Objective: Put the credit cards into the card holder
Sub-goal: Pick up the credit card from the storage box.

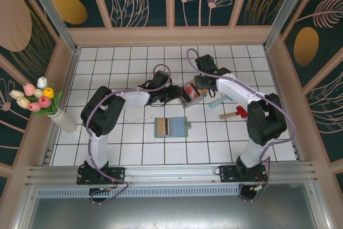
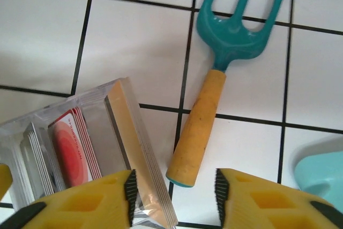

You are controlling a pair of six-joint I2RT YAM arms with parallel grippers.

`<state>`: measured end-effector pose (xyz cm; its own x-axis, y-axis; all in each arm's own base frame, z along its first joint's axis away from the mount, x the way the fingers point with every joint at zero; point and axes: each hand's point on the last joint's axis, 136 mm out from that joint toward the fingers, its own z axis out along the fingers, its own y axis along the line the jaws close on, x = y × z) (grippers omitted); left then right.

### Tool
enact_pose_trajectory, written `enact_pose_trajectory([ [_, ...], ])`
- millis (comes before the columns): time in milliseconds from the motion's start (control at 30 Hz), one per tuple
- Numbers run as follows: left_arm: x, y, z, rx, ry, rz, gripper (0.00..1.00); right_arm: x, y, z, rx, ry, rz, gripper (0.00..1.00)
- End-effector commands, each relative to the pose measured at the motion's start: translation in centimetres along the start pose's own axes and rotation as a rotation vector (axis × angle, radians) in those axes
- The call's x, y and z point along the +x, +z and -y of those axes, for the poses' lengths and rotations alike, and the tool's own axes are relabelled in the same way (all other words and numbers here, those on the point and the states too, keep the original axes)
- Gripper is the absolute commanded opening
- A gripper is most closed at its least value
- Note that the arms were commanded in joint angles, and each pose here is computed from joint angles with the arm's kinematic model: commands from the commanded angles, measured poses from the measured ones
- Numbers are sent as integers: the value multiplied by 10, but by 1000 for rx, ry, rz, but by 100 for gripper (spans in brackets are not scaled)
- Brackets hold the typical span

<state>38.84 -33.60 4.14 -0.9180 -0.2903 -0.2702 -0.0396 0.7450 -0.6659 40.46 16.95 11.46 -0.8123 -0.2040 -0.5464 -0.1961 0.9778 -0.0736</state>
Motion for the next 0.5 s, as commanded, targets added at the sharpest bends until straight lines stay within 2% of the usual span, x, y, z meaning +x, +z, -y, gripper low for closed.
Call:
enact_pose_trajectory([
  [0,9,1,-25,-90,3,-33,44,7,10,-6,2,-46,-56,47],
  [133,9,2,-25,-92,6,-35,44,14,22,-5,24,-64,-83,47],
  [233,8,1,-25,-97,8,-33,44,14,26,4,95,-81,-80,46],
  [333,9,1,-26,-100,9,-35,44,7,23,11,148,-90,-55,46],
  [467,9,2,-27,-102,8,-36,44,-2,12,8,131,-93,-26,43],
])
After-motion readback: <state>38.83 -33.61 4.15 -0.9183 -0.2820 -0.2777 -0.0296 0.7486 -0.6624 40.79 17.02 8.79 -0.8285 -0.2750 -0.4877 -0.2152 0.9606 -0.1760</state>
